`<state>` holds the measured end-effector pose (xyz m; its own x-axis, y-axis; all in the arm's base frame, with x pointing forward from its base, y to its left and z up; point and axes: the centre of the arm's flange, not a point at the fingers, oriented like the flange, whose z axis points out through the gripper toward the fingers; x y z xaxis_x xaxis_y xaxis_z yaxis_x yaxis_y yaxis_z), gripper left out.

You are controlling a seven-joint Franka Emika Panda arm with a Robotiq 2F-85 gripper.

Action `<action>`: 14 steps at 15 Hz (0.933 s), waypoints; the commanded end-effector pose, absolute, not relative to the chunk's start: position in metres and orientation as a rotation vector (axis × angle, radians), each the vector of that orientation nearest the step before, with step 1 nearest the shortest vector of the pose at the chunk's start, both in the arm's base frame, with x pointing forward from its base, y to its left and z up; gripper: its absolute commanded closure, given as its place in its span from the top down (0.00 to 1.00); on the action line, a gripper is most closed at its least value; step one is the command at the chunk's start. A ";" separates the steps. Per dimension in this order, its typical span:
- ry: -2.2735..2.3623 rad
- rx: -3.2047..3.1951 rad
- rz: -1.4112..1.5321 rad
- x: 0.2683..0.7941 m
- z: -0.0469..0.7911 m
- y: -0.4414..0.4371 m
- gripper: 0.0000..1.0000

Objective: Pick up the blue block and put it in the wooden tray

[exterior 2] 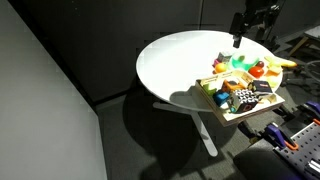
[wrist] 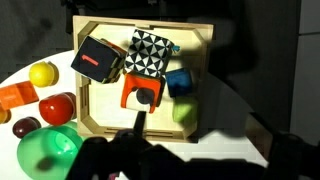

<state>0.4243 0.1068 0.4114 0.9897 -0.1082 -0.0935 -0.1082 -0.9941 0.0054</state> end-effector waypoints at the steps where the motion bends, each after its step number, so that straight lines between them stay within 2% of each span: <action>1: -0.160 3.137 -0.049 0.404 0.428 0.111 1.00; 6: -0.160 3.137 0.024 0.387 0.438 0.116 1.00; 7: -0.127 3.134 -0.030 0.402 0.434 0.118 1.00; 14: -0.123 3.131 -0.040 0.401 0.431 0.119 1.00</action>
